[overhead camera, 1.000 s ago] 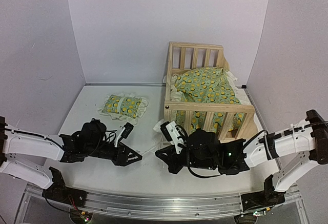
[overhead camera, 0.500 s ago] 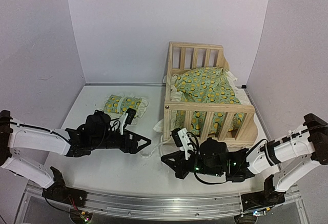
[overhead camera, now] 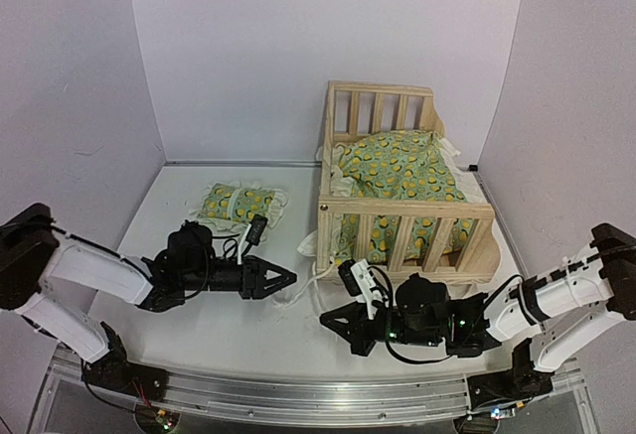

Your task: Set up the pet bed

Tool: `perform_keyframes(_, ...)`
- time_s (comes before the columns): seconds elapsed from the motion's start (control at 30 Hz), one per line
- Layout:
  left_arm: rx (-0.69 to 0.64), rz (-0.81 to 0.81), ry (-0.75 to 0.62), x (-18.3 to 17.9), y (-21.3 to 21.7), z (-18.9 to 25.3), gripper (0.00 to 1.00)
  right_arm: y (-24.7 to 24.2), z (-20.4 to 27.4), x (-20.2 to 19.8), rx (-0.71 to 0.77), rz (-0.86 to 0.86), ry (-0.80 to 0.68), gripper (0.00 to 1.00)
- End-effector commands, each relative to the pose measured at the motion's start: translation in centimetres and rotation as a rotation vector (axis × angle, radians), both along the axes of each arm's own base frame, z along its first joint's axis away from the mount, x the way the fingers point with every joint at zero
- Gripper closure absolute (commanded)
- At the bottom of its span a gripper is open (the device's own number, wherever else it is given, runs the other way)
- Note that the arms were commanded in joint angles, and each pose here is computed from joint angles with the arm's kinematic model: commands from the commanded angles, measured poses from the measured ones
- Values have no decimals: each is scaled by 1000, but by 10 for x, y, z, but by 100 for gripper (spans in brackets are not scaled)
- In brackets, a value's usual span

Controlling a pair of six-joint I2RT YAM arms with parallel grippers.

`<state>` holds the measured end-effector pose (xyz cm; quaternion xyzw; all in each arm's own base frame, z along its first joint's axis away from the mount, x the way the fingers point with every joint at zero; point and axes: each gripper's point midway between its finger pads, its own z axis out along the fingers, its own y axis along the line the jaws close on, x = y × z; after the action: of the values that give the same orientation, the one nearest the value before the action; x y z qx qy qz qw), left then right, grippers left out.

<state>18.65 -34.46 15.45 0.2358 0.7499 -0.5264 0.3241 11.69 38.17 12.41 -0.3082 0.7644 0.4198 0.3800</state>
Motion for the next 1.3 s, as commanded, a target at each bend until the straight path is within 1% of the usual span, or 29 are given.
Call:
perform_keyframes(0.0, -252, -202, -104, 1, -16, 40, 55, 11, 34, -5, 106, 58, -75, 100)
perform_keyframes(0.13, -313, -283, -112, 7, -25, 36, 56, 15, 35, -2, 99, 59, -101, 100)
perform_keyframes(0.27, -309, -304, -109, 16, -38, 24, 63, 17, 38, -1, 103, 57, -109, 100)
perform_keyframes(0.57, -296, -320, -84, 31, -56, 6, 69, 18, 40, -2, 100, 63, -103, 100)
perform_keyframes(0.63, -290, -317, -84, 32, -56, 2, 69, 17, 40, -1, 99, 61, -106, 100)
perform_keyframes(0.73, -273, -294, -89, 35, -51, -6, 64, 16, 41, -1, 99, 59, -107, 100)
perform_keyframes(1.0, -262, -253, -128, 32, -32, -1, 62, 17, 43, -2, 100, 61, -101, 100)
perform_keyframes(1.07, -258, -240, -124, 35, -31, -3, 62, 17, 44, -2, 101, 64, -99, 100)
perform_keyframes(1.13, -253, -238, -101, 39, -35, -10, 65, 18, 44, -3, 103, 66, -98, 100)
perform_keyframes(1.27, -257, -286, -67, 44, -48, -19, 68, 19, 46, -3, 104, 70, -99, 100)
